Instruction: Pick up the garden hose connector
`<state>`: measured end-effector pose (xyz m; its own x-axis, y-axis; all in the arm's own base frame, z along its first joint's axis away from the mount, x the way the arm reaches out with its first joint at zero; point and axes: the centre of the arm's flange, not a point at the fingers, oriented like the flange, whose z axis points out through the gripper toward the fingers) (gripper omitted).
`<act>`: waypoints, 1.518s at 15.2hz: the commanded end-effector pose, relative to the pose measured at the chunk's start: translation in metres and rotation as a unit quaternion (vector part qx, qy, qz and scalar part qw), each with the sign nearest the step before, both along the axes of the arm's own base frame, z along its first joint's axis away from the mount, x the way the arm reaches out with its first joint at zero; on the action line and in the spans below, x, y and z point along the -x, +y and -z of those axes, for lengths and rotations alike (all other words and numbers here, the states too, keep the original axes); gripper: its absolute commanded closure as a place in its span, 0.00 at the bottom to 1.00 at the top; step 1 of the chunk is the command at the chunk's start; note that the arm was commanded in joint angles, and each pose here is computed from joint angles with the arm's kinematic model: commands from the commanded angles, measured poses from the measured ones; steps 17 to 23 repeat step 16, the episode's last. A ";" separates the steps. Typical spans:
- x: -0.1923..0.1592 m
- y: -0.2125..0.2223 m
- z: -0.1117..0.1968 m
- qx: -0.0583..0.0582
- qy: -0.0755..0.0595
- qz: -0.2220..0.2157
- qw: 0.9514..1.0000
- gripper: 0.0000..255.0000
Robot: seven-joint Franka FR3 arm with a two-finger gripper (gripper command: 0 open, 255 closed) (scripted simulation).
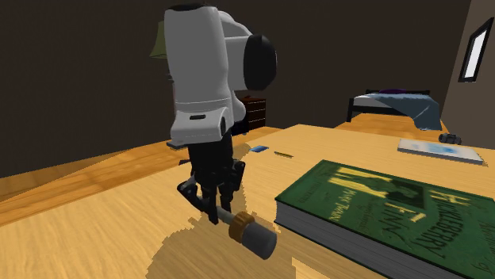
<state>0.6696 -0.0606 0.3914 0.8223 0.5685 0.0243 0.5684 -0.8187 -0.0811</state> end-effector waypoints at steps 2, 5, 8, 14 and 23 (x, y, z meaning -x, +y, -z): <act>0.000 -0.001 -0.013 0.000 0.000 0.000 1.000 1.00; 0.000 -0.001 -0.029 0.000 0.000 0.000 1.000 1.00; 0.000 -0.001 -0.045 0.000 0.000 0.000 1.000 1.00; 0.000 -0.001 -0.077 0.000 0.000 0.000 1.000 1.00; 0.000 -0.001 -0.078 0.000 0.000 0.000 1.000 1.00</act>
